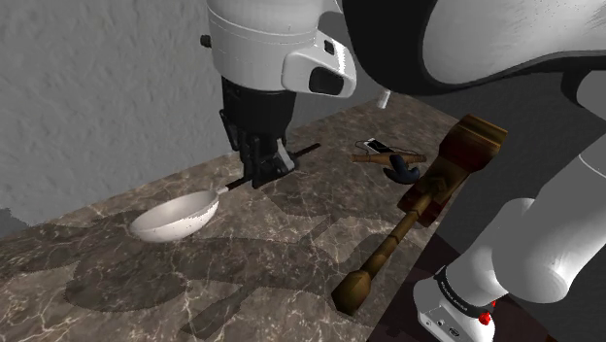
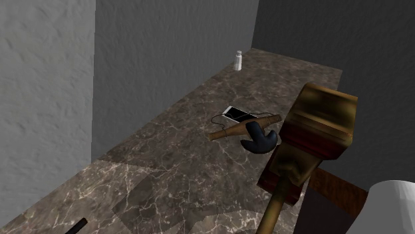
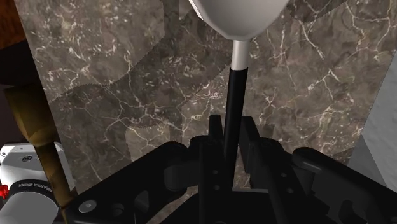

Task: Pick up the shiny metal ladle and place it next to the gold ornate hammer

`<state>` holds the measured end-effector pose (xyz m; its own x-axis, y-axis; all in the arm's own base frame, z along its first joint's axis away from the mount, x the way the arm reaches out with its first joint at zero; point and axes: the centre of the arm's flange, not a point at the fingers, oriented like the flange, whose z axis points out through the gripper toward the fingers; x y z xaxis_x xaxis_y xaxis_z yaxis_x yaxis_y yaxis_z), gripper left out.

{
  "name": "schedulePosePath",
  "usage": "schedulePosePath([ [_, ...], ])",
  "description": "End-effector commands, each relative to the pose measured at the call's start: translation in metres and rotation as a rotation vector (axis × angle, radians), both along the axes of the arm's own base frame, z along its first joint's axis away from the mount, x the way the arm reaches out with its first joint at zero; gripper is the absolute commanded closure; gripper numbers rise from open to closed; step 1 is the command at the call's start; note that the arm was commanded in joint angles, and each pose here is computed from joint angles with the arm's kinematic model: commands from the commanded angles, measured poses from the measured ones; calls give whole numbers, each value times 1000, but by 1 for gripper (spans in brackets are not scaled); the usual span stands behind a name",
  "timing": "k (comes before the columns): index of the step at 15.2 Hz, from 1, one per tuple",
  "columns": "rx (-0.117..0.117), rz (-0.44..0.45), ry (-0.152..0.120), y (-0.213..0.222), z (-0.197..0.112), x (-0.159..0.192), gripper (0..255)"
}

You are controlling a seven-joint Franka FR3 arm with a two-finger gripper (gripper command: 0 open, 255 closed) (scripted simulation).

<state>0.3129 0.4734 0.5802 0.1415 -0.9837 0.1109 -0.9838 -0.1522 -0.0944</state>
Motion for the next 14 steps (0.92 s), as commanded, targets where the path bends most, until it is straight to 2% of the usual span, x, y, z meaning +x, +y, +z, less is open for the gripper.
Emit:
schedulePosePath([
  [1,0,0,0,0,-10,0,255],
  [14,0,0,0,0,-79,0,255],
])
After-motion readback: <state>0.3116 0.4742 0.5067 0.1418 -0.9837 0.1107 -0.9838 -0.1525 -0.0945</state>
